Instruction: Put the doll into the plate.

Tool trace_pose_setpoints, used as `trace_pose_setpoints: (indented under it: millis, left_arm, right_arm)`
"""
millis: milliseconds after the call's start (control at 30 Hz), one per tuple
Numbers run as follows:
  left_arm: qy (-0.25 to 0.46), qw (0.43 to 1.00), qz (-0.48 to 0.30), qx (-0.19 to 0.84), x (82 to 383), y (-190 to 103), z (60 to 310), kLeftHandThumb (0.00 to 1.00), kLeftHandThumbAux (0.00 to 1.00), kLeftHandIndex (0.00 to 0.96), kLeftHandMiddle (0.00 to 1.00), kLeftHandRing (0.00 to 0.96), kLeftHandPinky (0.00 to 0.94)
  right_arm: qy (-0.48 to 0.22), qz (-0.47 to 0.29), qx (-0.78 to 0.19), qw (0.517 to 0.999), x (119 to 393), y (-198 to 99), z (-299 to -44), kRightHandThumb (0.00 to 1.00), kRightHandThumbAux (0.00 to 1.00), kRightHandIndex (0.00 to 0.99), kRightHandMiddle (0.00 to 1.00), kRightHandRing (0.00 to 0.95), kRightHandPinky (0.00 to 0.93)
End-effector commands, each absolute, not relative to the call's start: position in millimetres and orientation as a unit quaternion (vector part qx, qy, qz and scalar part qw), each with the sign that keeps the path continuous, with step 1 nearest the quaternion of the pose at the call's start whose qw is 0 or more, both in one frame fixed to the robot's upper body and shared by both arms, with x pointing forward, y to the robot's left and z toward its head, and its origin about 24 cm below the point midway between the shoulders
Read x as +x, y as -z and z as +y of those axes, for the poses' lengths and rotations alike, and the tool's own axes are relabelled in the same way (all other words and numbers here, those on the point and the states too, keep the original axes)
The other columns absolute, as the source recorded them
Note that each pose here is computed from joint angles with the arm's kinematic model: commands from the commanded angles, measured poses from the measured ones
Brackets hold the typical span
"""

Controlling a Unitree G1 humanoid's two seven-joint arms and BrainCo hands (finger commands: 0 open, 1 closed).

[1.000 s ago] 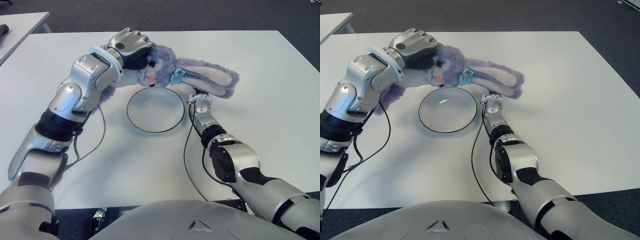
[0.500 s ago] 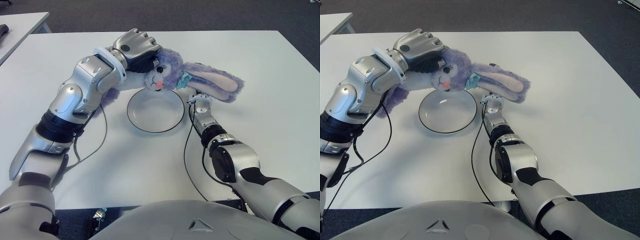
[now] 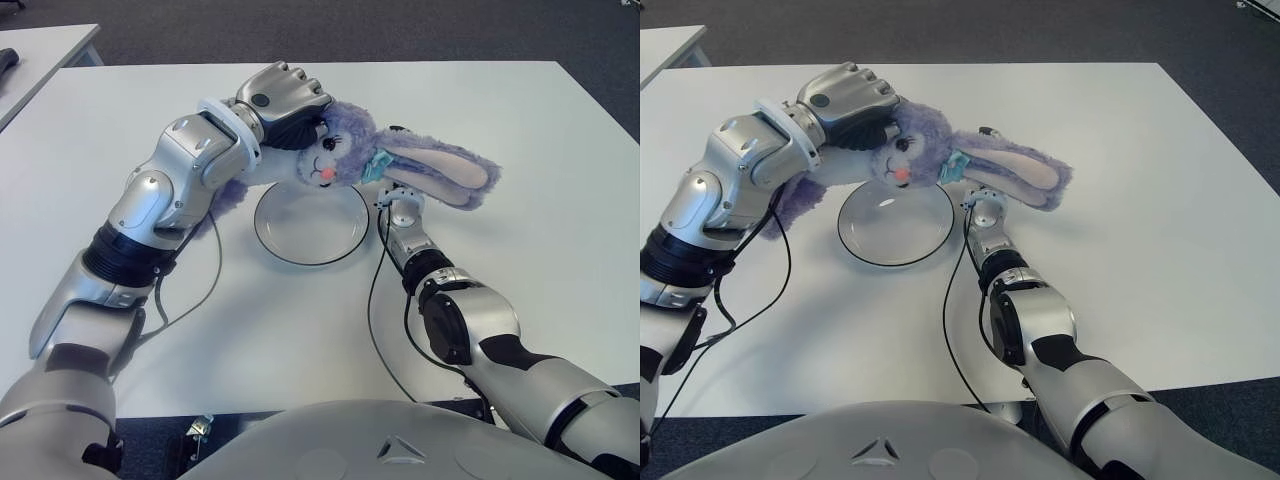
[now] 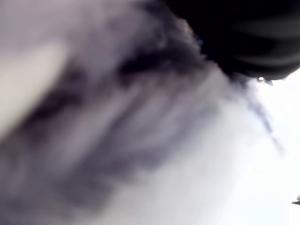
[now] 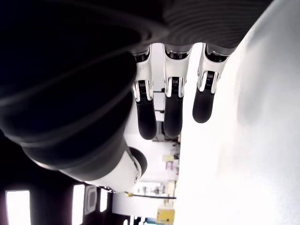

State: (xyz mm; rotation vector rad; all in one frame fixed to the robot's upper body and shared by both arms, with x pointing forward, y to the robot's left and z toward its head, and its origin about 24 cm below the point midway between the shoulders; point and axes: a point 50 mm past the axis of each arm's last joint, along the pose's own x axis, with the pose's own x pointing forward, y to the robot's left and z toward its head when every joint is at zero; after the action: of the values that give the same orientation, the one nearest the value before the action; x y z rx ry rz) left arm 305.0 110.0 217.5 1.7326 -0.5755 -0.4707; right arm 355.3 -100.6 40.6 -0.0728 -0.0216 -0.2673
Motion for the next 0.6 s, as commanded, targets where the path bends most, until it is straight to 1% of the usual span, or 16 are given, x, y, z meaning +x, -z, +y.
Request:
trace_pose_setpoints:
  millis: [33, 200, 333, 500, 600]
  left_arm:
    - [0.234, 0.590, -0.223, 0.740, 305, -200, 105, 0.849, 0.666, 0.406, 0.554, 0.783, 0.787]
    - [0.235, 0.598, -0.223, 0.733, 305, -196, 102, 0.849, 0.667, 0.402, 0.547, 0.775, 0.785]
    - [0.240, 0.626, -0.218, 0.710, 306, -188, 98, 0.852, 0.666, 0.400, 0.544, 0.777, 0.785]
    - [0.245, 0.645, -0.212, 0.692, 305, -184, 97, 0.853, 0.666, 0.399, 0.541, 0.780, 0.771]
    - [0.251, 0.667, -0.197, 0.674, 306, -175, 99, 0.853, 0.666, 0.399, 0.539, 0.789, 0.779]
  right_arm:
    - [0.117, 0.242, -0.054, 0.962, 275, 68, -84, 0.536, 0.904, 0.243, 0.262, 0.241, 0.218]
    - [0.116, 0.243, -0.057, 0.961, 275, 68, -84, 0.534, 0.910, 0.242, 0.259, 0.236, 0.211]
    - [0.117, 0.246, -0.061, 0.960, 274, 69, -84, 0.528, 0.909, 0.242, 0.258, 0.239, 0.223]
    - [0.118, 0.247, -0.065, 0.960, 274, 69, -85, 0.510, 0.901, 0.236, 0.257, 0.244, 0.238]
    - [0.118, 0.248, -0.068, 0.959, 273, 70, -86, 0.503, 0.891, 0.233, 0.252, 0.245, 0.242]
